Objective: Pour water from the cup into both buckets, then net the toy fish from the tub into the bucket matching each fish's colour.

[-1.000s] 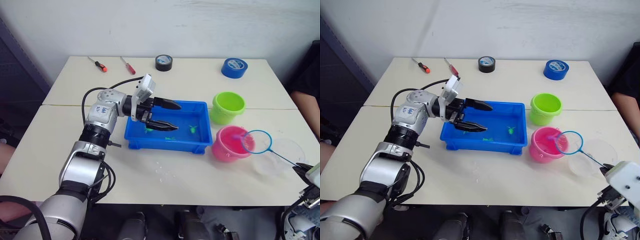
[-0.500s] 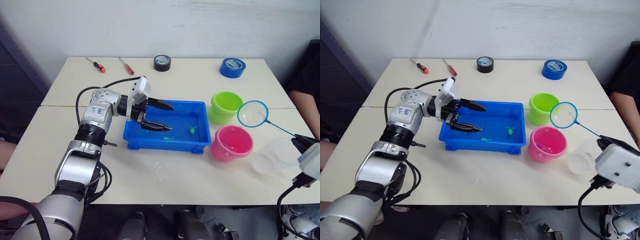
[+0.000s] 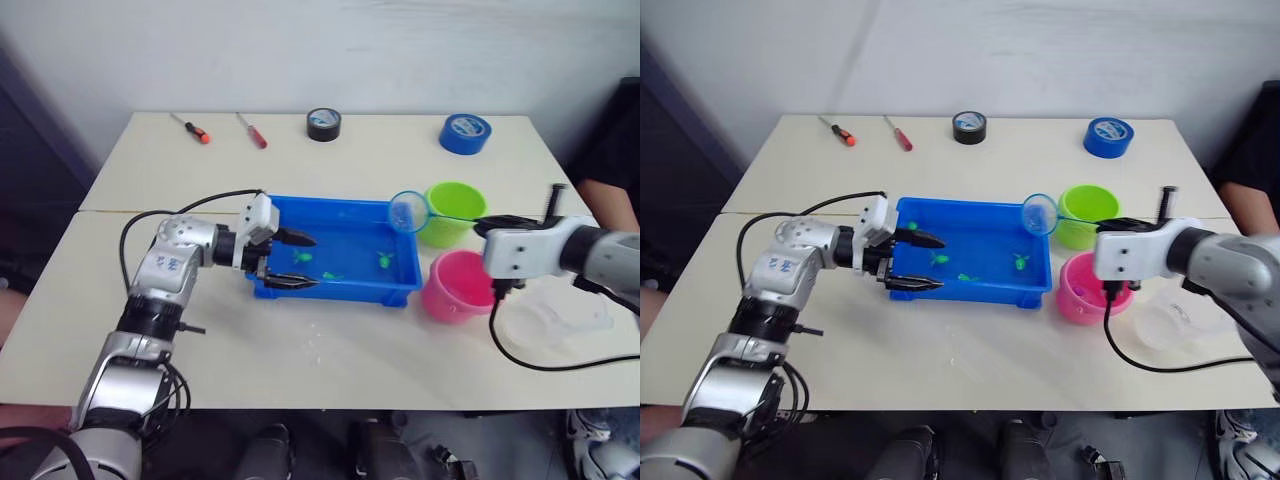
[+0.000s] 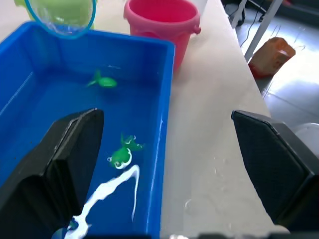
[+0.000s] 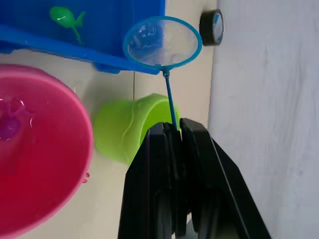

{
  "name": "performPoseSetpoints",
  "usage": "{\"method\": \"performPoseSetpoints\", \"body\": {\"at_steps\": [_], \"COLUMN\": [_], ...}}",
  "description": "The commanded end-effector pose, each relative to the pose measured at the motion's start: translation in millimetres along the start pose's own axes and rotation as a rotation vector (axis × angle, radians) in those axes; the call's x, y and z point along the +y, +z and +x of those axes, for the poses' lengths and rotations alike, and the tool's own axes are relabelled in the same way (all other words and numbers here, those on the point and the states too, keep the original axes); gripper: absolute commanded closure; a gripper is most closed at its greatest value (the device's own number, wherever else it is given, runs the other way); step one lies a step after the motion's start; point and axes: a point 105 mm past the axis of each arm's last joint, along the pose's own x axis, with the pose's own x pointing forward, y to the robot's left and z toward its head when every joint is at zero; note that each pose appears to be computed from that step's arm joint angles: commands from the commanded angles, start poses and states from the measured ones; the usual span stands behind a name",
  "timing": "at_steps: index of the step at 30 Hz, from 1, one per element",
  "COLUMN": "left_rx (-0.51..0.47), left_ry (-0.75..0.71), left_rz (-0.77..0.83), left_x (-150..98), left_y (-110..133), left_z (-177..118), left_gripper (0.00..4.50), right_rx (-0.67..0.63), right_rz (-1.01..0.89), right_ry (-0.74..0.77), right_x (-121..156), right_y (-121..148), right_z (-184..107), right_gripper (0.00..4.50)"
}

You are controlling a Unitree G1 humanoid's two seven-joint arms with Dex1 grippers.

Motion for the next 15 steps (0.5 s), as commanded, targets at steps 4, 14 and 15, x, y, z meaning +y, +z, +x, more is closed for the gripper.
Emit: {"method": "performPoseSetpoints", "body": {"at_steps": [4,14,15], "left_rx": [-0.020,-0.038,-0.038], "left_ry": [0.070,0.095,0.095], "left_rz": [0.033,0.025,0.025], "left_x": [-4,-8,-8], "left_y": [15,19,20], "left_z": [-14,-16,-16], "left_gripper": [0.05,0.05,0.05], "right_rx": [-0.059,-0.183,-0.188], "right_rz": [-0.219,-0.240,-0.220], "right_ry": [0.061,0.109,0.099], "right_x": [3,17,15], "right_y": [-2,16,17], "right_z": [28,30,29], "right_gripper": [4.50,4.50,4.50]}}
